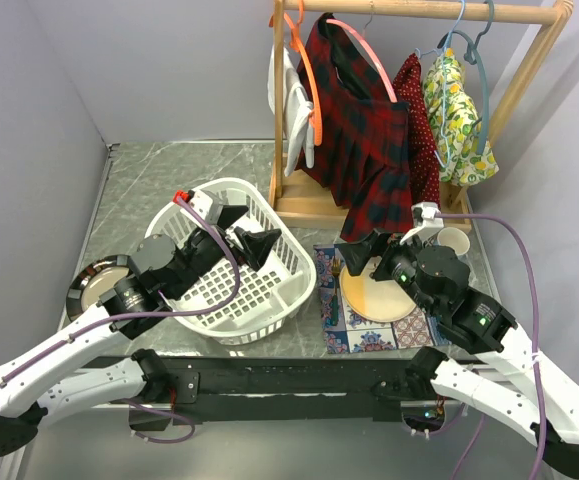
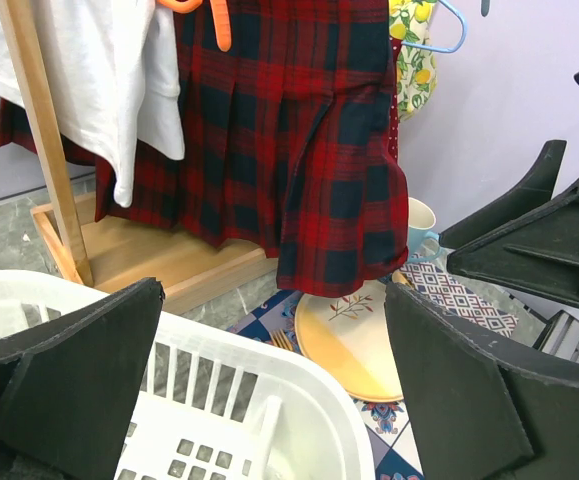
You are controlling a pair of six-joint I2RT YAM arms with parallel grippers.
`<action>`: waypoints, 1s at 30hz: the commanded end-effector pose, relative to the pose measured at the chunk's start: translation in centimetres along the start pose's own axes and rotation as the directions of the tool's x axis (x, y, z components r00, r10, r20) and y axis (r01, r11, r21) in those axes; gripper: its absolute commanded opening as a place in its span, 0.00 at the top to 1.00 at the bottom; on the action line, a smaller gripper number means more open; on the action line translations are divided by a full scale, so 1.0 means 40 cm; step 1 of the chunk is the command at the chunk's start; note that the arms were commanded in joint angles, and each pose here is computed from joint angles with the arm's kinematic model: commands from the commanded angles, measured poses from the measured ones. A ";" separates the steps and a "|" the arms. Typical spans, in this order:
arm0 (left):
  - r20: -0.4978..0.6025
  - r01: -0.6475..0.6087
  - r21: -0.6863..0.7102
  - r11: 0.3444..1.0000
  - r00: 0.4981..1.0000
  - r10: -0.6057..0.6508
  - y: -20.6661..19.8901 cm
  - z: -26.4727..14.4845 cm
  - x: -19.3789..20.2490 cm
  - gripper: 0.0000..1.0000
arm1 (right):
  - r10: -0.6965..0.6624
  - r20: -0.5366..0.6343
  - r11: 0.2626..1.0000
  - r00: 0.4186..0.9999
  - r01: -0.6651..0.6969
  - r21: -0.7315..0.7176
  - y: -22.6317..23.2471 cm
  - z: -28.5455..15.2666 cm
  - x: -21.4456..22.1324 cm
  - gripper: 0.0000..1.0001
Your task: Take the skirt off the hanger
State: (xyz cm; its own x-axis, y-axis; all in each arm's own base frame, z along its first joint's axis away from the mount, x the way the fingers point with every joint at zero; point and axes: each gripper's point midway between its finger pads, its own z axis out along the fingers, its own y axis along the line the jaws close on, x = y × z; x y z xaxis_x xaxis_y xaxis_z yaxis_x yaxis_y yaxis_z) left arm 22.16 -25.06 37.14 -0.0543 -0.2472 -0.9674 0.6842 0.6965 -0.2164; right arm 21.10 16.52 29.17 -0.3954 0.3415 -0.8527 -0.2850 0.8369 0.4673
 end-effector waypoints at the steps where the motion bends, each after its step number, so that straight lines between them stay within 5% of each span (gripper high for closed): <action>1: 0.033 -0.005 0.016 1.000 0.999 0.004 -0.010 -0.003 -0.034 0.01 | 0.002 0.035 1.000 0.999 -0.001 -0.009 0.008 0.000 -0.021 0.00; 12: 0.059 -0.013 -0.003 1.000 0.998 0.013 0.000 -0.017 -0.054 0.01 | 0.038 0.066 0.999 0.997 -0.038 0.003 0.050 -0.007 -0.108 0.00; 19: 0.081 -0.019 -0.037 0.999 0.996 0.022 0.016 -0.028 -0.066 0.01 | 0.063 0.346 0.995 0.936 -0.030 -0.099 0.160 -0.090 -0.396 0.00; 22: 0.086 -0.022 -0.047 0.999 0.996 0.026 0.022 -0.030 -0.068 0.01 | -0.002 0.505 1.000 0.863 0.008 -0.008 0.149 -0.126 -0.526 0.01; 25: 0.086 -0.024 -0.048 0.999 0.996 0.028 0.022 -0.030 -0.068 0.01 | -0.122 0.617 0.968 0.777 -0.043 0.246 0.071 -0.154 -0.635 0.01; 27: 0.082 -0.024 -0.034 0.999 0.996 0.026 0.015 -0.030 -0.067 0.01 | -0.264 0.603 0.903 0.753 -0.026 0.428 0.026 -0.157 -0.679 0.03; 30: 0.082 -0.024 -0.023 0.999 0.996 0.026 0.010 -0.031 -0.068 0.01 | -0.344 0.577 0.857 0.741 -0.004 0.515 -0.002 -0.145 -0.745 0.06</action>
State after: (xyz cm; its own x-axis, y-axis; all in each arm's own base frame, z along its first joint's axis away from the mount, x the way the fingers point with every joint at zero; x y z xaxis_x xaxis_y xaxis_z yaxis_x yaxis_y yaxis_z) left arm 22.09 -23.35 38.55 -0.0025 -0.2720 -0.9623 0.6532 0.7282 -0.2075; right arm 25.67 8.02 54.12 0.2530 0.3896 -0.8856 -0.0545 0.9196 0.3890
